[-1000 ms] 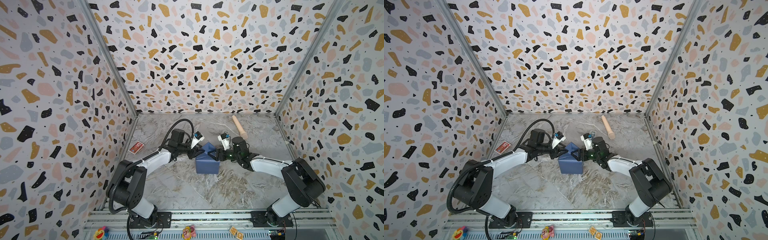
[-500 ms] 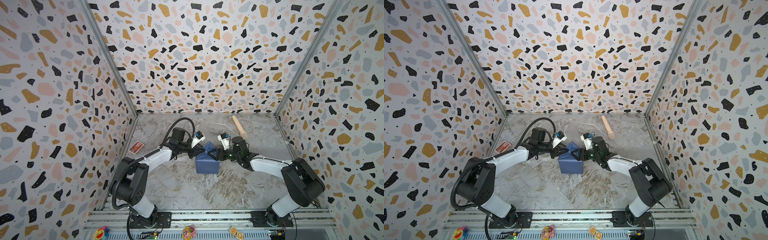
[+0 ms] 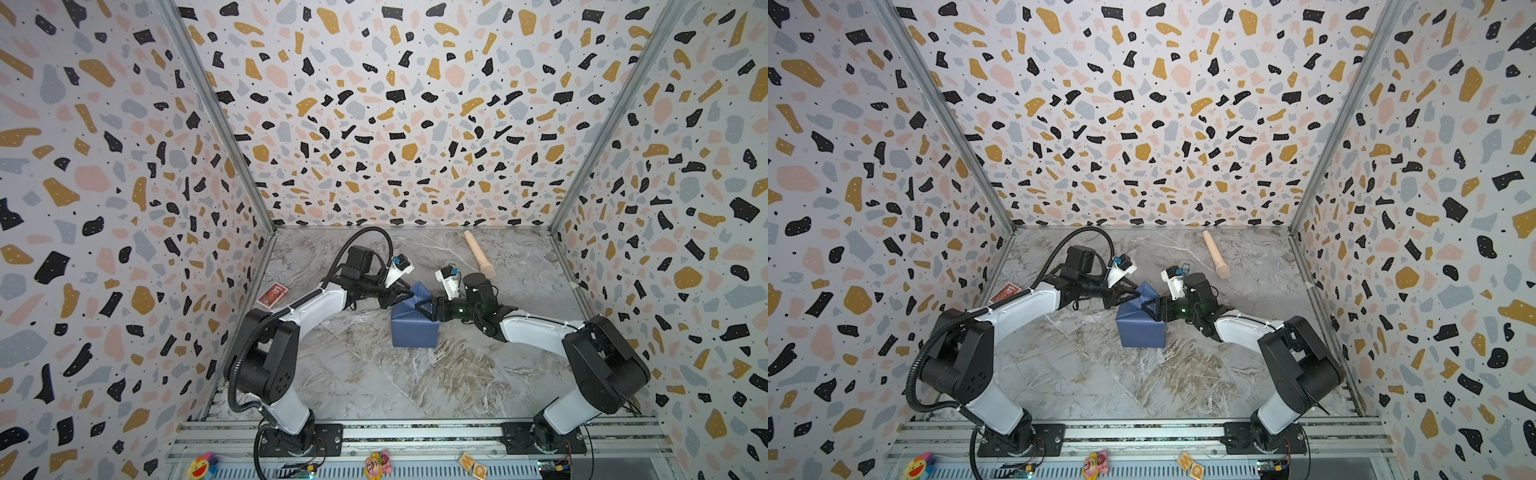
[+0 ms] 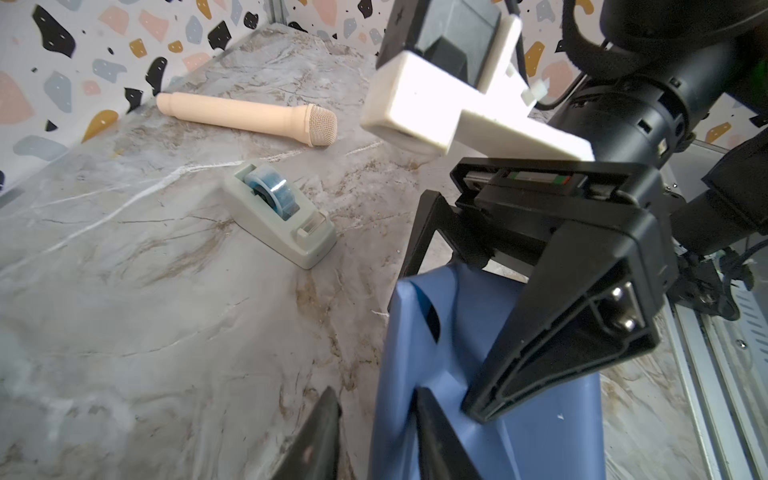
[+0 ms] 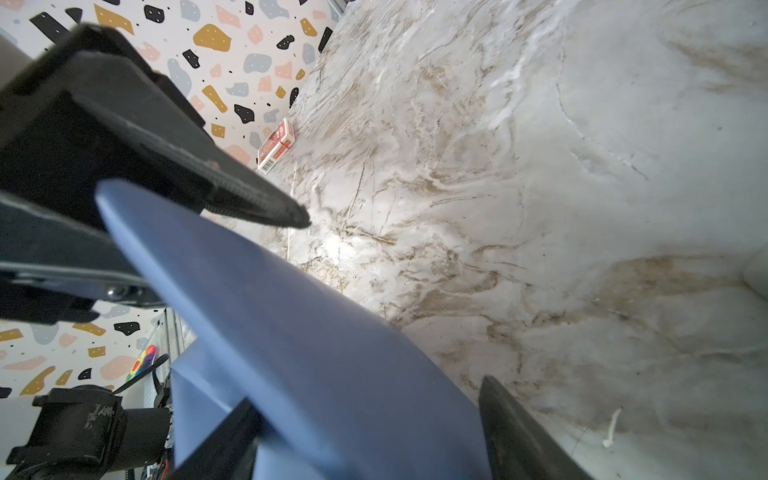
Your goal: Wrap the gift box in paper
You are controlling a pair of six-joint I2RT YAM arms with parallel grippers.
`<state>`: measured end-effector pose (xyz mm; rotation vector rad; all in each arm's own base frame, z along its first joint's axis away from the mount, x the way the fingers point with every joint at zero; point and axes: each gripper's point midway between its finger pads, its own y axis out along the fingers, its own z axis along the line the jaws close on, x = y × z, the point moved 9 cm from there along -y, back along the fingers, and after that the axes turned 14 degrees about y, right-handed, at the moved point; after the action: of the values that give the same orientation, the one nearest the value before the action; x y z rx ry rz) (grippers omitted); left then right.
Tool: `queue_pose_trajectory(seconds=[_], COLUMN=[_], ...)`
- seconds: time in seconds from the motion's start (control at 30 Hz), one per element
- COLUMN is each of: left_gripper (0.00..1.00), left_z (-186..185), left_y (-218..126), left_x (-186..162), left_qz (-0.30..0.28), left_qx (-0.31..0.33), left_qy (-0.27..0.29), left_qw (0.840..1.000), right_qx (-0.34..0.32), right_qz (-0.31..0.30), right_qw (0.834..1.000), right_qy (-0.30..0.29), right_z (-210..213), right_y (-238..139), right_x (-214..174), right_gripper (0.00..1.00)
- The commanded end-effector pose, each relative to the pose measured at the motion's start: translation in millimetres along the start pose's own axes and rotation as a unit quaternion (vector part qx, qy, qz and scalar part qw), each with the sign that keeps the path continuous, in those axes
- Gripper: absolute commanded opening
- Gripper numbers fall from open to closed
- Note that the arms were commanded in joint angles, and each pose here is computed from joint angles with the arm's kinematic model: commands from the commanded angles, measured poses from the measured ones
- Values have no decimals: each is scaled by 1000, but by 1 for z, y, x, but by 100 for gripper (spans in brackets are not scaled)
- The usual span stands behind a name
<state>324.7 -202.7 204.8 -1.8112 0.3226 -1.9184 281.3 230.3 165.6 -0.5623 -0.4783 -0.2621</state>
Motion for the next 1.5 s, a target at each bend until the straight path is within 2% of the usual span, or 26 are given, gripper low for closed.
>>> queue_pose_trajectory(seconds=[0.0, 0.4, 0.53, 0.7, 0.77, 0.87, 0.93, 1.1, 1.27, 1.47], left_gripper=[23, 0, 0, 33, 40, 42, 38, 16, 1, 0], left_z=[-1, 5, 4, -1, -2, -1, 0, 2, 1, 0], left_y=[-2, -17, -16, -18, -18, -17, -15, -14, -19, -22], left_x=[3, 14, 12, 0, -7, -16, -18, -15, -5, -2], left_qz=[-4, -34, -31, -3, 7, 19, 24, 19, -4, -11], left_qx=[-20, 8, 7, 2, 3, 3, -2, -12, -8, 4], left_qy=[9, 8, 5, 7, 4, -3, -7, -8, 0, -1], left_qw=[1000, 999, 999, 1000, 1000, 1000, 1000, 1000, 1000, 1000], right_qx=[-56, -58, -58, -60, -59, -59, -59, -59, -60, -57], right_qz=[59, 59, 59, 60, 60, 60, 61, 60, 60, 55], right_qw=[996, 996, 996, 996, 996, 996, 996, 996, 996, 997], right_qy=[27, 27, 27, 28, 28, 27, 28, 28, 28, 17], right_z=[-20, -20, -20, -21, -20, -20, -21, -20, -21, -15], right_y=[7, 7, 7, 7, 7, 8, 8, 9, 9, 6], right_x=[-25, -26, -25, -26, -26, -26, -27, -26, -26, -21], right_gripper=[76, 76, 76, 76, 76, 76, 76, 76, 76, 77])
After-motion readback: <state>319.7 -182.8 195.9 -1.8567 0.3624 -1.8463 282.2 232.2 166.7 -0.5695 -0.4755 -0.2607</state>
